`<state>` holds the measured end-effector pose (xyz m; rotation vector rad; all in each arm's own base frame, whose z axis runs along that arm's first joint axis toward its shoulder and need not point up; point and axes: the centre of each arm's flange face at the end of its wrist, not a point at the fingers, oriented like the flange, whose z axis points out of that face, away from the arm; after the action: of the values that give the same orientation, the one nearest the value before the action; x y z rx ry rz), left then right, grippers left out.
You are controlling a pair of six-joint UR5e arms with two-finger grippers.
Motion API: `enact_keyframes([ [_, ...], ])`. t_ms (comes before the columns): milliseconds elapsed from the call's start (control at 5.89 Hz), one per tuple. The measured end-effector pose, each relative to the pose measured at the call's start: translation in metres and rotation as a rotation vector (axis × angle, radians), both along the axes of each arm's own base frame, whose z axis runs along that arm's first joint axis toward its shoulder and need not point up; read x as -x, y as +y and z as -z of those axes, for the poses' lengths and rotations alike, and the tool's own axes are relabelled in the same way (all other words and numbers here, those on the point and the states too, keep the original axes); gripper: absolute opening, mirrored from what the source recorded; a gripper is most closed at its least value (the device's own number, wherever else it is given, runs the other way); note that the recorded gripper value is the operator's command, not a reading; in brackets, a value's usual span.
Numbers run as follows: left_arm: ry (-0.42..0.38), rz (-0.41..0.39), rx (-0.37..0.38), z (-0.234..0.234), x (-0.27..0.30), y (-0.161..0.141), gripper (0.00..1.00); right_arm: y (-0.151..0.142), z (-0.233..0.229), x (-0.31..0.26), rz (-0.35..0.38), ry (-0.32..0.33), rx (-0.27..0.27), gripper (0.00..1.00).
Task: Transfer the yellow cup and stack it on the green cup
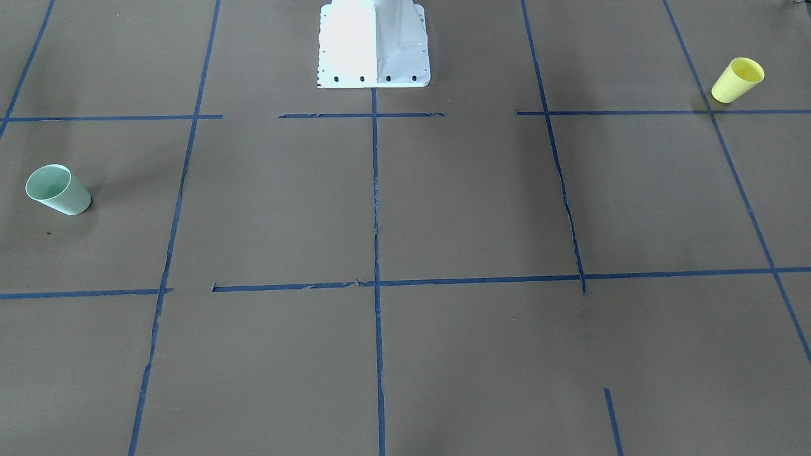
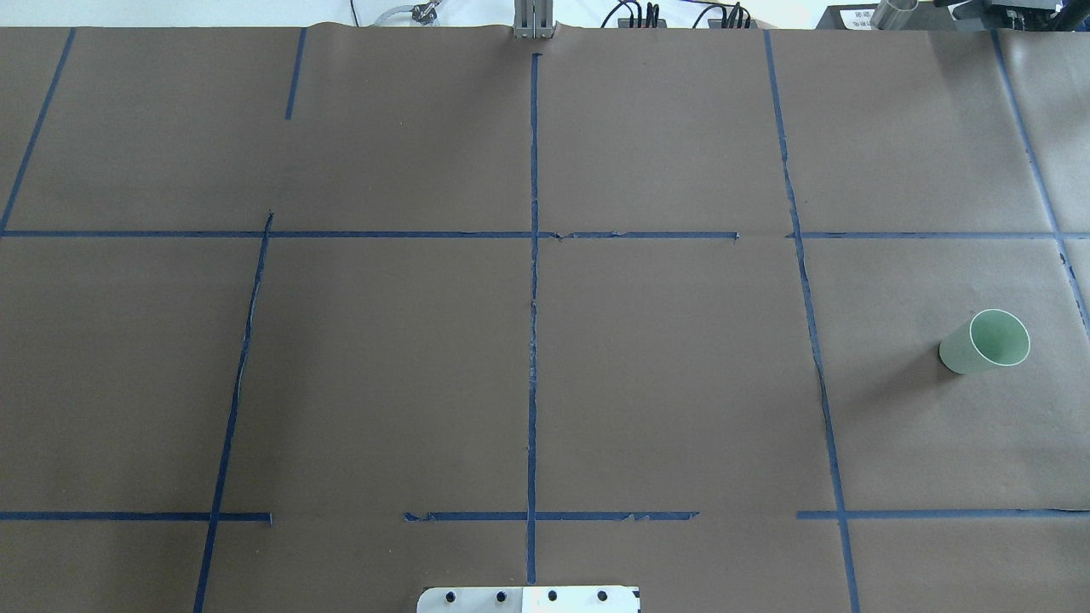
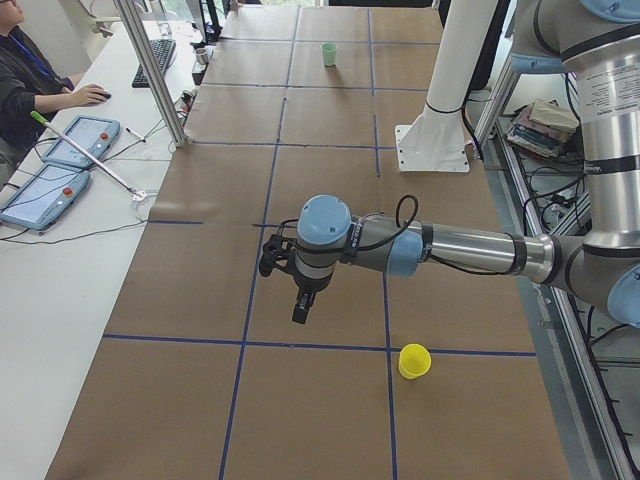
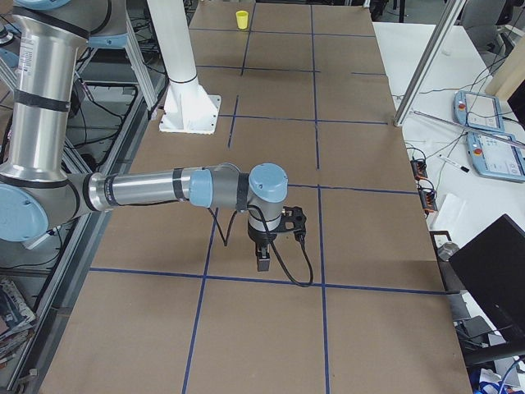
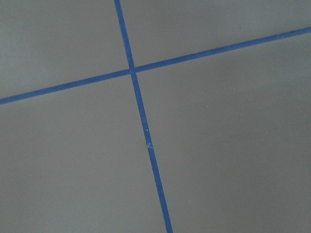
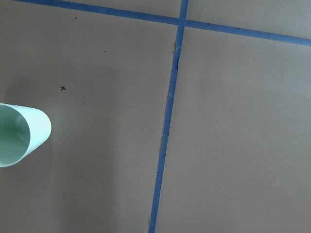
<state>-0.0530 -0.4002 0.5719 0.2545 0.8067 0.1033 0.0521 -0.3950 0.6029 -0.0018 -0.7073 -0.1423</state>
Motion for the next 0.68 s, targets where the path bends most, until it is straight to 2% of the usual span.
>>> enact_keyframes([
  [340,-0.003,0.166,0.023,0.017,-0.046,0.008,1.00,0.002,0.001,0.001,0.003,-0.013,-0.002,1.00],
  [679,-0.066,0.297,0.098,0.046,-0.127,0.030,1.00,0.003,0.000,0.000,0.004,-0.013,-0.001,1.00],
])
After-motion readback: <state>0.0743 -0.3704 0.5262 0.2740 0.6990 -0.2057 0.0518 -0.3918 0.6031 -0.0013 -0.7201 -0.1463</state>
